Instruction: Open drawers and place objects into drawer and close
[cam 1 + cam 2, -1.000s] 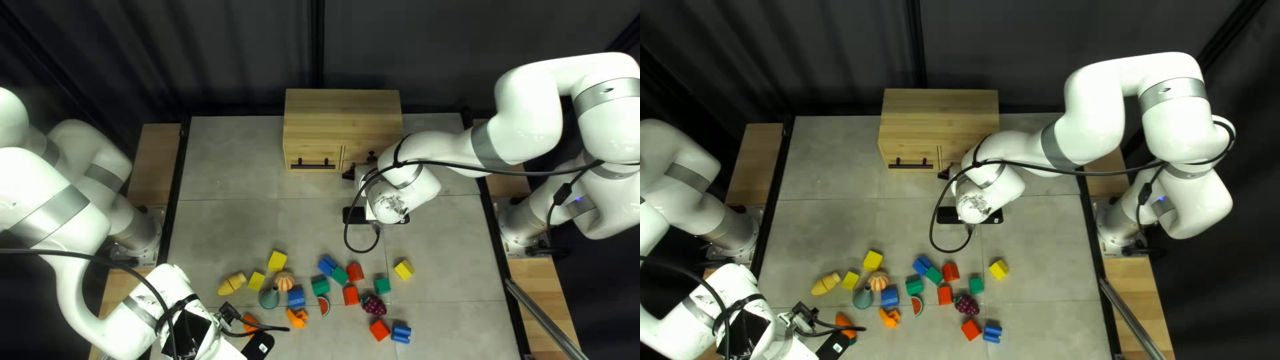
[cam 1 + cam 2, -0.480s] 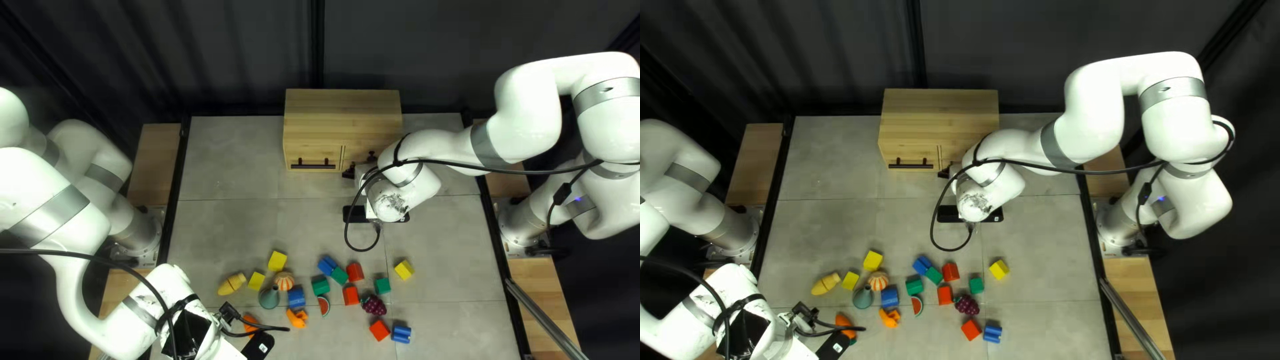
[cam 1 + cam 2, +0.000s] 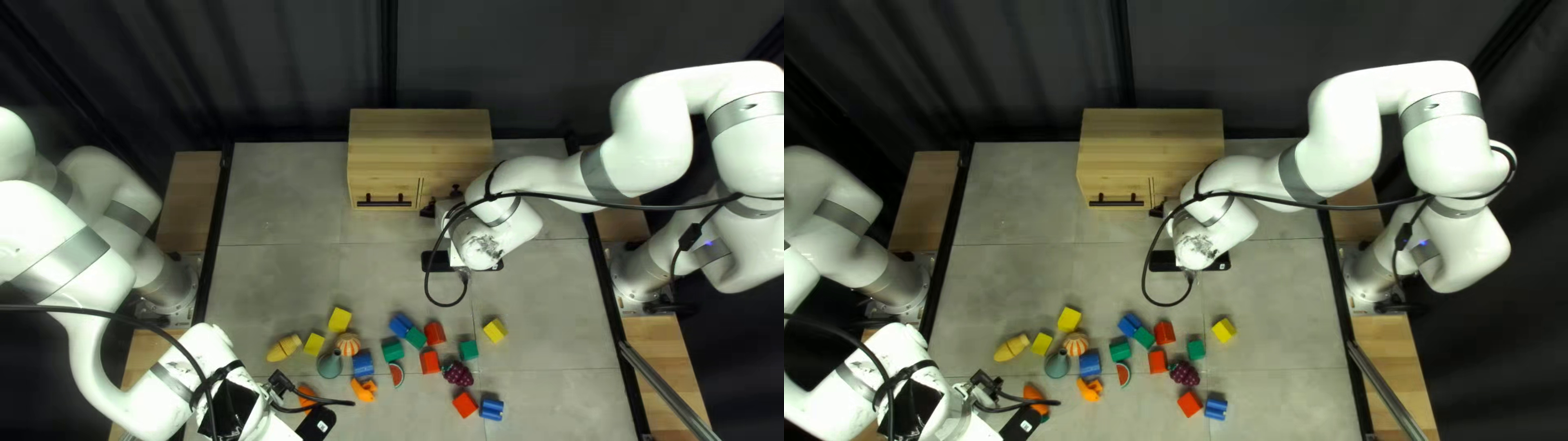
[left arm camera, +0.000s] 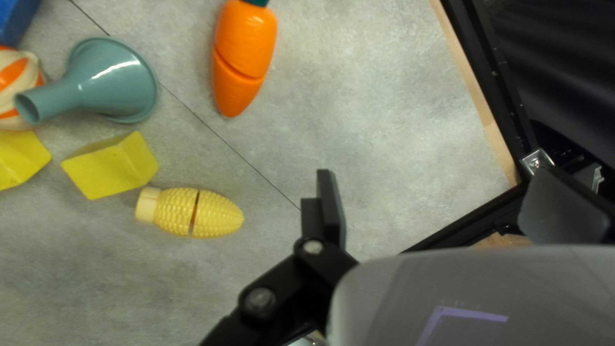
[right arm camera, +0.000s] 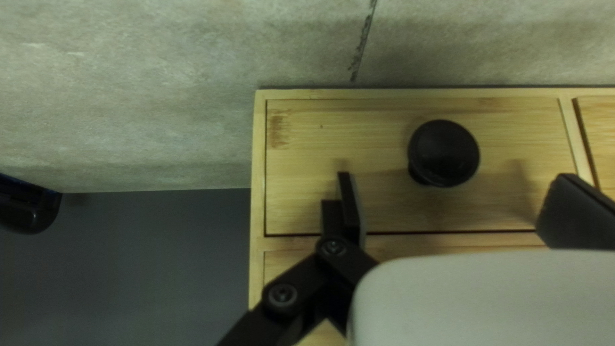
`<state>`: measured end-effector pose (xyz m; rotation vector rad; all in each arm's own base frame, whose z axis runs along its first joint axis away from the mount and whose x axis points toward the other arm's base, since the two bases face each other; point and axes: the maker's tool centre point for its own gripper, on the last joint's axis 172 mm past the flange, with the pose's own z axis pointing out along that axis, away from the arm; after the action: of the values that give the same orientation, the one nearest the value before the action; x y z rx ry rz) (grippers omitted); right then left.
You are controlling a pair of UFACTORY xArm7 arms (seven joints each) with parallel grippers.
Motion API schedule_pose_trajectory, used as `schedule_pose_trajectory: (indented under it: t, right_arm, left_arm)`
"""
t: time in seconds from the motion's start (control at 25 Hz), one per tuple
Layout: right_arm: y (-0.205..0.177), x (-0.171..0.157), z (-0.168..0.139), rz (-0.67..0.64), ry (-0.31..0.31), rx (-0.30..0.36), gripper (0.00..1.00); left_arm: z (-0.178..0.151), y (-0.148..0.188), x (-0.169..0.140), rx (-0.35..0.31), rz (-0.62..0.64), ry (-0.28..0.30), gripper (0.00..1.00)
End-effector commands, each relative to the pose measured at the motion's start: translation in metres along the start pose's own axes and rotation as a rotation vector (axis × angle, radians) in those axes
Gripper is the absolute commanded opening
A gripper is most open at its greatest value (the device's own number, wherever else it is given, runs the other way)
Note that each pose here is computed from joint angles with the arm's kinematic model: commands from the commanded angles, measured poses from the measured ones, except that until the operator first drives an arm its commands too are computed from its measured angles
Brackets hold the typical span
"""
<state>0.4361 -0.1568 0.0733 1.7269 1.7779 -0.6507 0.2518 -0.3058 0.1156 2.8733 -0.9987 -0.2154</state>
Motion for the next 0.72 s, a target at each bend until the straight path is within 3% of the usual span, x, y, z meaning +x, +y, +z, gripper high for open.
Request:
schedule_pose_trajectory:
  t: [0.04,0.24,0.4,0.6,0.72]
  right_arm:
    - [0.004,0.004,-0.028,0.018,0.047,0.021,1.00]
    - [-0.009,0.018,-0.075,0.122,0.146,0.123,1.00]
    - [-0.038,0.028,-0.118,0.323,0.246,0.267,1.00]
    - [-0.078,0.041,-0.161,0.583,0.342,0.375,1.00]
    - [-0.101,0.048,-0.169,0.730,0.378,0.433,1.00]
  left_arm:
    - [0.000,0.000,0.000,0.000,0.000,0.000,1.00]
    - [0.000,0.000,0.000,0.000,0.000,0.000,1.00]
    - [0.000,0.000,0.000,0.000,0.000,0.000,1.00]
    - [0.000,0.000,0.000,0.000,0.000,0.000,1.00]
    - [0.000,0.000,0.000,0.000,0.000,0.000,1.00]
